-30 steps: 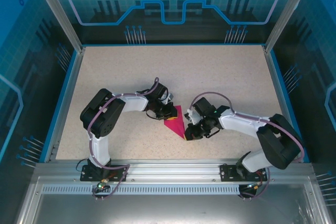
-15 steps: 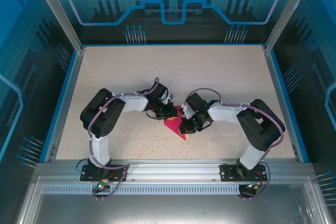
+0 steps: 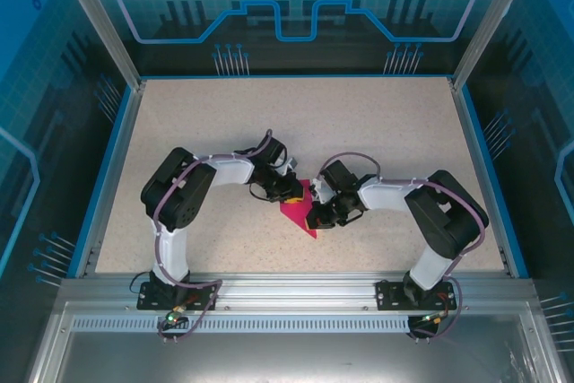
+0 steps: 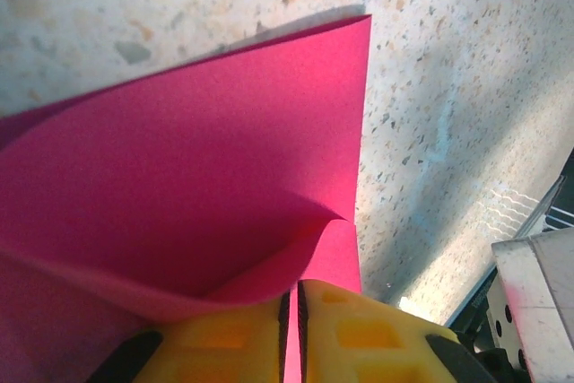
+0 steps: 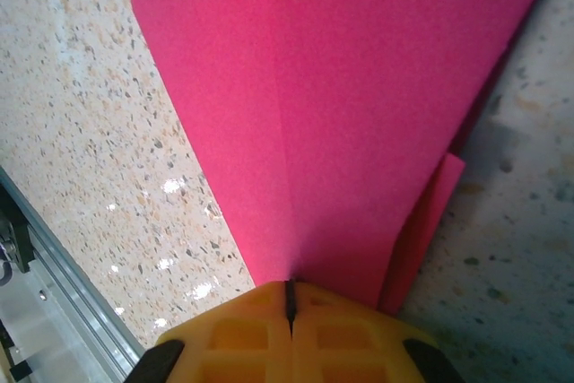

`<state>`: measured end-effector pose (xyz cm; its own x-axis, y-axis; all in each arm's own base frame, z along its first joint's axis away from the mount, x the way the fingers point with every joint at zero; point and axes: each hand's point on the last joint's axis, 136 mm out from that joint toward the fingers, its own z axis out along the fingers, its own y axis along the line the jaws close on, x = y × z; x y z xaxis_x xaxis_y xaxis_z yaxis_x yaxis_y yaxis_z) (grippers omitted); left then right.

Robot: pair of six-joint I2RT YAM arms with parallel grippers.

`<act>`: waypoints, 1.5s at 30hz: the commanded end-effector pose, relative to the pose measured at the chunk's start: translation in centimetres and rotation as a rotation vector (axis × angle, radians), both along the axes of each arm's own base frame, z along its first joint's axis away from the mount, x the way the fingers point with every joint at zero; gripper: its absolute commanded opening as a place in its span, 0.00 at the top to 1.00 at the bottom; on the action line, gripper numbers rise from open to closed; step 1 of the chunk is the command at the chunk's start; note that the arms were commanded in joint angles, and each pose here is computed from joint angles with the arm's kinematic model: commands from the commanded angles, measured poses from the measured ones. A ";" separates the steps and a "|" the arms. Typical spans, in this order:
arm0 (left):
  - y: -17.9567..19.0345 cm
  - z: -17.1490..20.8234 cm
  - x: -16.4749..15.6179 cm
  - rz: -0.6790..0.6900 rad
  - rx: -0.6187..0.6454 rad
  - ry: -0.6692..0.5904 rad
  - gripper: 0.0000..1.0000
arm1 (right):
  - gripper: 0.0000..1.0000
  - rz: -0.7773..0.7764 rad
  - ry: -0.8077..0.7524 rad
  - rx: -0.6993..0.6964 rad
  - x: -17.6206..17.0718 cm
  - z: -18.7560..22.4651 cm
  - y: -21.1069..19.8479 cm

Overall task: Fold a paper plane with a square sheet of paper (fold left side to right side)
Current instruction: Fourth fold the wing at the center of the table.

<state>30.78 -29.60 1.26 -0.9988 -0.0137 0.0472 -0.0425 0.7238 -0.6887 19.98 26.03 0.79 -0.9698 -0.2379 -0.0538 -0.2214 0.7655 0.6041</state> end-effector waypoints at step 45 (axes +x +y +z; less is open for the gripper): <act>1.0 5.0 -2.6 -0.010 -0.164 -0.178 0.86 | 1.00 -0.034 0.150 -0.164 -4.0 -4.0 -3.7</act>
<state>29.44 -26.33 5.80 -0.9867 -0.0446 -0.1562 0.0867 0.6686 -0.7385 20.17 26.29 0.79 -0.9711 -0.2190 -0.0944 -0.2287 0.7425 0.6296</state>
